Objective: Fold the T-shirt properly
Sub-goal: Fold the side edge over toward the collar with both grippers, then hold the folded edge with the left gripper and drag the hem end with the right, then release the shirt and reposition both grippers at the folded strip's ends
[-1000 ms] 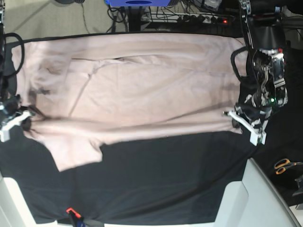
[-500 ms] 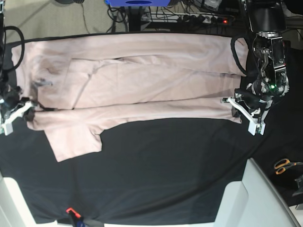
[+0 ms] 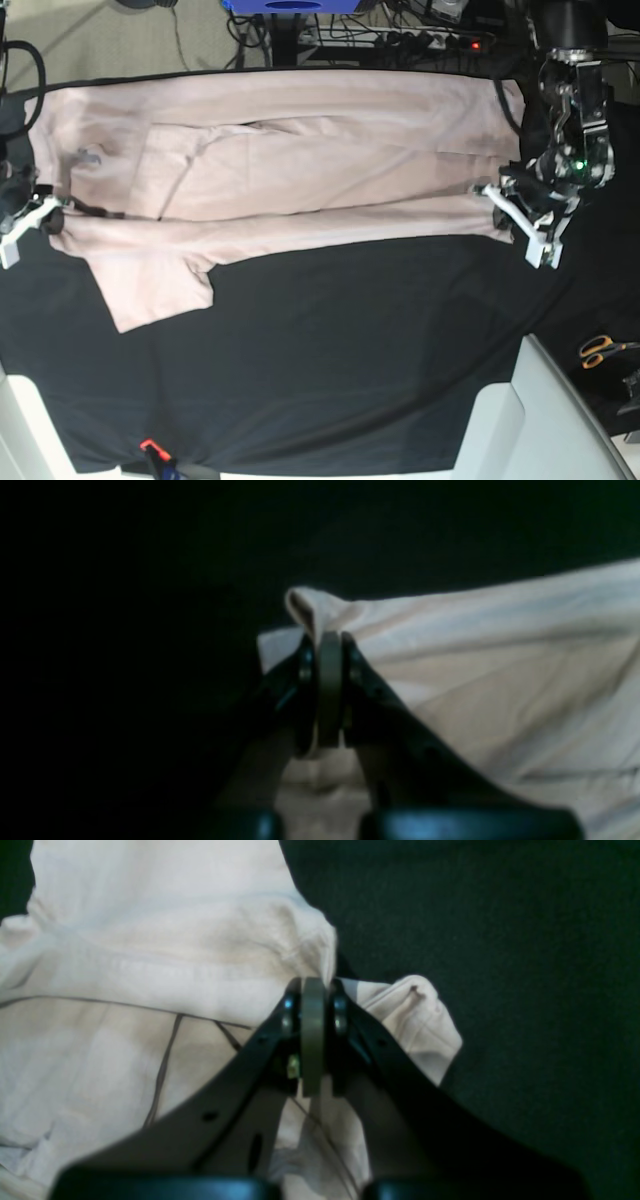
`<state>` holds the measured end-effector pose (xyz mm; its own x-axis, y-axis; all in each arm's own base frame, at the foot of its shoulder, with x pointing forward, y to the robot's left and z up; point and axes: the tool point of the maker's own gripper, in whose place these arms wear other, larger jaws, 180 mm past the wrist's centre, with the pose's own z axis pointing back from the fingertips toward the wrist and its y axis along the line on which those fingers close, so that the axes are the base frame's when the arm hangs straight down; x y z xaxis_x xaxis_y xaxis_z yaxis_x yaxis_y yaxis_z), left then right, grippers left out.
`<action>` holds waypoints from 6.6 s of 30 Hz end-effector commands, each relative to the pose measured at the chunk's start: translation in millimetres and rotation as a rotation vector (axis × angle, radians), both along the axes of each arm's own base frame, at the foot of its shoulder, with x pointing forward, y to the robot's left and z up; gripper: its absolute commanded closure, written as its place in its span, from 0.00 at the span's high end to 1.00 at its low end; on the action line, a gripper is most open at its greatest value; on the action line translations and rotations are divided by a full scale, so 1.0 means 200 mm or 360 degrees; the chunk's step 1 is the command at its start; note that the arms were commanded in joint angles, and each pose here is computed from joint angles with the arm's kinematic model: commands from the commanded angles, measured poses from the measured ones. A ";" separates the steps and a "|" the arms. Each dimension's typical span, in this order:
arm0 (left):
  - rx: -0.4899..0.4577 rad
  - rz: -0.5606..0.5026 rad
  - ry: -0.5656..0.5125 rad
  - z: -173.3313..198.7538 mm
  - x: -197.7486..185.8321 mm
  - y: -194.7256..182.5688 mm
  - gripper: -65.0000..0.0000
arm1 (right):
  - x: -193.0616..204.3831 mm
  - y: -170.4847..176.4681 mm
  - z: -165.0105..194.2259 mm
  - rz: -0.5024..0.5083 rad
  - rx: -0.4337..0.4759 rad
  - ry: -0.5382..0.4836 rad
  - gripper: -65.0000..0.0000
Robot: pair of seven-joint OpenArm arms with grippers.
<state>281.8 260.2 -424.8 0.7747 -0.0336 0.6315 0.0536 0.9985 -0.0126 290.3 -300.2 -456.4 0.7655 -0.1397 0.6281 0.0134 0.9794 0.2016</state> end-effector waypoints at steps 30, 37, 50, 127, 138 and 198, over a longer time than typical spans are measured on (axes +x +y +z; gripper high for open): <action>-0.0026 0.0119 0.0084 -0.06 -0.15 0.05 0.00 | -0.19 -0.04 -0.03 -0.0018 0.0001 0.0100 0.19; -0.0043 0.0148 0.0095 -0.12 -0.17 0.06 0.00 | -0.09 0.00 0.41 -0.0048 -0.0046 -0.0327 0.64; -0.0070 0.0154 0.0081 -0.12 -0.17 0.03 0.00 | 0.57 0.22 0.14 0.0240 -0.0245 -0.0130 0.65; 0.0229 -0.0081 0.0051 -0.02 -0.18 -0.03 0.00 | -0.61 0.40 0.28 0.0322 -0.0558 0.0409 0.00; 0.0230 -0.0074 0.0080 -0.04 -0.23 -0.02 0.00 | -0.49 0.52 0.29 0.0404 -0.0510 0.0327 0.00; -0.0669 0.0399 -0.0323 0.46 -0.30 0.31 0.81 | -0.32 0.70 0.29 0.0547 -0.0393 0.0085 0.74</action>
<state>214.7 327.8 -343.8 0.6048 0.4394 0.6642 -0.1813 0.8881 -0.4224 220.3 -158.3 -406.3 0.7957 0.2771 0.5386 -0.3176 0.9480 -0.0186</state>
